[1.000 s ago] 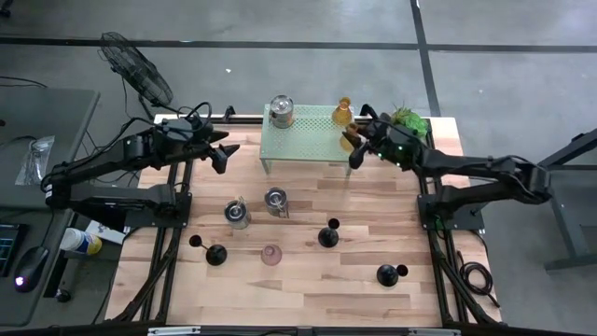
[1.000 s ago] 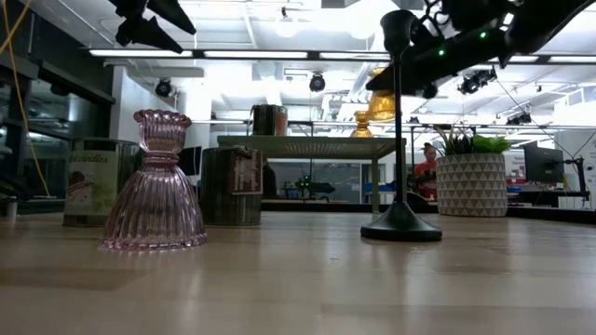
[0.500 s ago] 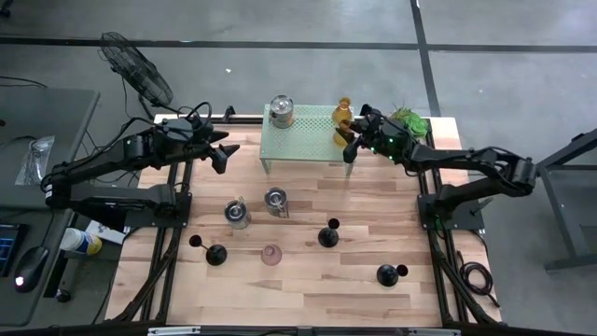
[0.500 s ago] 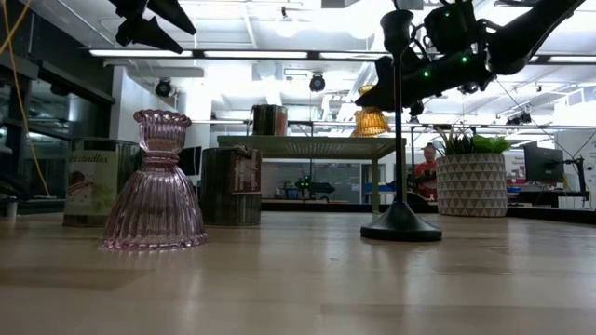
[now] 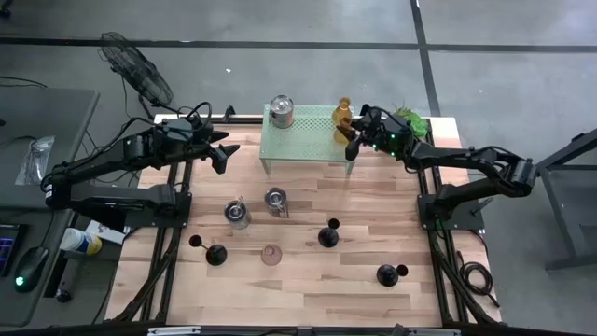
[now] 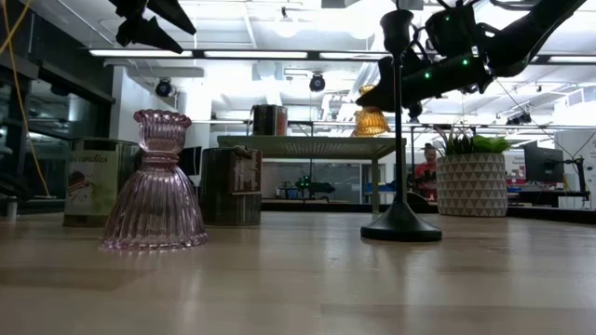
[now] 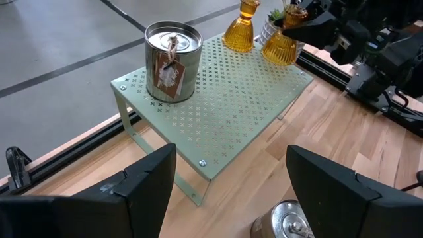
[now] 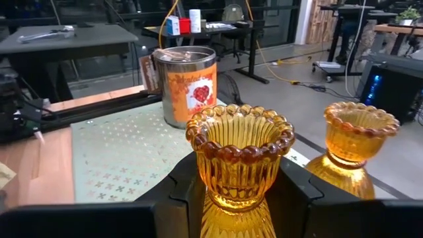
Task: Pick & Place candle stick holders
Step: Put the orange candle holder on the shelf
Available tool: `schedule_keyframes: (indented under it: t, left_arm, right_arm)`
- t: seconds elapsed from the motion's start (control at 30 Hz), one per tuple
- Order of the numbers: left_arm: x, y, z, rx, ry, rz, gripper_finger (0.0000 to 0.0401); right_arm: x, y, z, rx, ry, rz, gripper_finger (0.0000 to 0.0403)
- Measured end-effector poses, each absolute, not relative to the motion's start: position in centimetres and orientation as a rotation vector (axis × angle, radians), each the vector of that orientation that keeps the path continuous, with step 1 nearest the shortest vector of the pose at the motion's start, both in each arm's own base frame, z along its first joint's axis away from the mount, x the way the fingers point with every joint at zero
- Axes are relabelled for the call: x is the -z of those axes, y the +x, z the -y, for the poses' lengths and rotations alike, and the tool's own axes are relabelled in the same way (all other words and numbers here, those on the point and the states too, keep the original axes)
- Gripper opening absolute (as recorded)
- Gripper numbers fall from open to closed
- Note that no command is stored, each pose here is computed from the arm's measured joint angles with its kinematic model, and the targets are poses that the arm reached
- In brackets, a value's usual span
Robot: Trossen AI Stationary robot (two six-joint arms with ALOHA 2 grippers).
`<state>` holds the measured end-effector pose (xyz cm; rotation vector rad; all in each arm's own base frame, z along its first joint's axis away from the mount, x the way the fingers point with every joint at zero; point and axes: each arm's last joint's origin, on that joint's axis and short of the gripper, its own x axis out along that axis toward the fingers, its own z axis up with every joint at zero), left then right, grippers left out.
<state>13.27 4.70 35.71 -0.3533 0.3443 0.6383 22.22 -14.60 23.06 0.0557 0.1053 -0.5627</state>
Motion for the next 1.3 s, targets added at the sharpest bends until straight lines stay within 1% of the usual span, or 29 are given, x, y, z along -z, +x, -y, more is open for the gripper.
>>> schedule_keyframes:
  t: [0.27,0.4,0.83,1.3]
  left_arm:
    - [-35.7,13.3,-4.7,-0.638,-0.353,-0.343,0.0283]
    - [-35.8,13.3,-4.7,-0.636,-0.354,-0.332,0.0283]
    - [-36.0,13.4,-4.7,-0.632,-0.355,-0.318,0.0283]
    - [-36.0,13.4,-4.7,-0.625,-0.363,-0.317,0.0283]
  right_arm:
    - [-21.8,23.0,15.1,0.563,0.068,-0.118,0.0112]
    - [-22.2,23.2,15.2,0.567,0.055,-0.063,0.0112]
    - [-22.0,23.1,15.4,0.584,0.067,-0.076,0.0112]
    - [-20.8,23.8,15.7,0.585,0.077,-0.087,0.0112]
